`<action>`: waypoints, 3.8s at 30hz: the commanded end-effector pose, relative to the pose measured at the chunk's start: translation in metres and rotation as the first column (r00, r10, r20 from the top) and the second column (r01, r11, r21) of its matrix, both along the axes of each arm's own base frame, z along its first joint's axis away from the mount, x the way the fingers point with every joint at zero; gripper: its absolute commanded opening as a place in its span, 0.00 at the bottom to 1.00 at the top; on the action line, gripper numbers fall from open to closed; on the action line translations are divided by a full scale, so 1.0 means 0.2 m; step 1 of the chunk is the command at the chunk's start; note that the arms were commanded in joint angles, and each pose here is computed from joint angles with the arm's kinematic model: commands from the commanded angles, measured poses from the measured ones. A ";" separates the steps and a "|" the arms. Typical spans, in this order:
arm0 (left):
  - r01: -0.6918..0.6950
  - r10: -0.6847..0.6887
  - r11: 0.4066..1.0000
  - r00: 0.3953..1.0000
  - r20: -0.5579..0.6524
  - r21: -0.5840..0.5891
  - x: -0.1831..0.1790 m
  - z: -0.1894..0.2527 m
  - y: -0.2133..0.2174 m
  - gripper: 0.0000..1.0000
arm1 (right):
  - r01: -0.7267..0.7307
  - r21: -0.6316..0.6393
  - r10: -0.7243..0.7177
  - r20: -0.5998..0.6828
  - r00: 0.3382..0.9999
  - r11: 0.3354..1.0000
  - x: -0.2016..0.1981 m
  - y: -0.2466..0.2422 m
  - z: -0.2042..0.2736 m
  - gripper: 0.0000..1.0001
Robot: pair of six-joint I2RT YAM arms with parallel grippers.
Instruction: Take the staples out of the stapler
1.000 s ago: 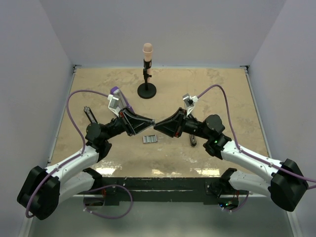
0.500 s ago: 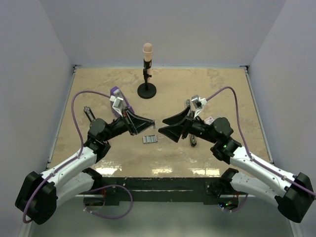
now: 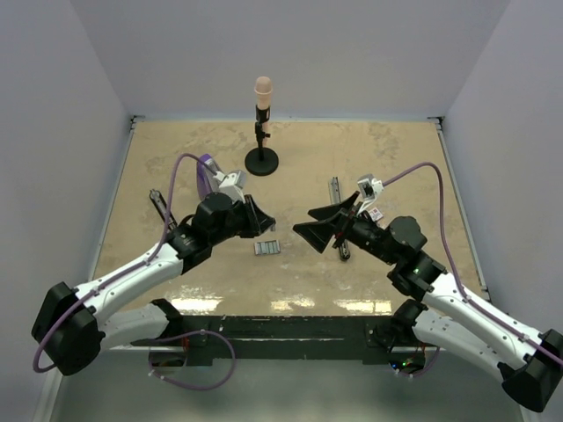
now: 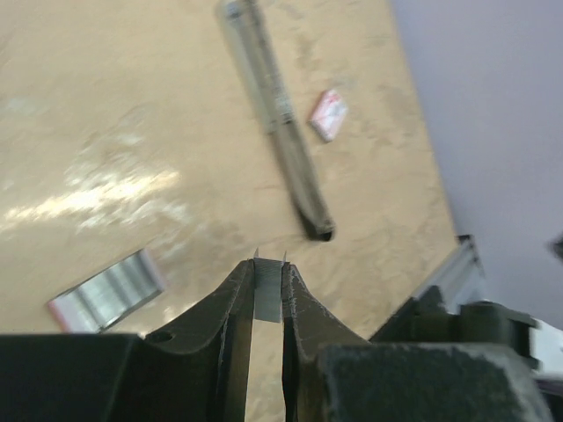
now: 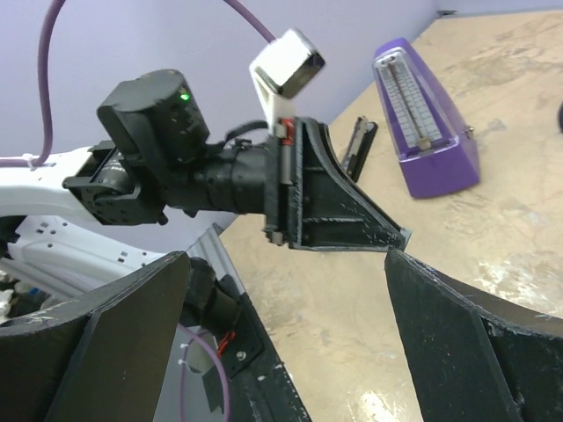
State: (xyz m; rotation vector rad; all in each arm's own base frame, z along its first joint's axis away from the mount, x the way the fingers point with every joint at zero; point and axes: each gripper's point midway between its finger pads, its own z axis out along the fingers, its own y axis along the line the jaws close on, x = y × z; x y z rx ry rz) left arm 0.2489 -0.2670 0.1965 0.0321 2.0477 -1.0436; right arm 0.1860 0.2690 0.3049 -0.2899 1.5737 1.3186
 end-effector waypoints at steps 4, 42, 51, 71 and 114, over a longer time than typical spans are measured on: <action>-0.202 0.256 0.934 0.954 -0.158 0.294 0.07 -0.30 0.16 0.17 | 0.094 -0.024 -0.093 0.033 0.995 0.995 0.02 -0.10 0.02 0.99; -0.193 0.368 0.877 0.858 -0.359 0.439 0.10 -0.70 0.04 0.26 | 0.187 -0.062 -0.183 0.064 0.981 0.980 0.02 -0.21 0.02 0.99; -0.243 0.392 0.865 0.875 -0.286 0.439 0.14 -0.55 0.11 0.27 | 0.216 -0.145 -0.215 0.024 0.976 0.966 0.11 -0.18 -0.13 0.99; -0.154 0.233 0.964 0.882 -0.409 0.218 0.10 -0.68 0.29 0.30 | -0.005 -0.635 -0.057 -0.078 0.995 0.773 0.51 0.40 -0.84 0.65; -0.125 0.228 0.959 0.872 -0.433 0.253 0.05 -0.84 0.32 0.27 | -0.087 -0.790 -0.050 -0.146 0.988 0.606 0.56 0.45 -1.31 0.43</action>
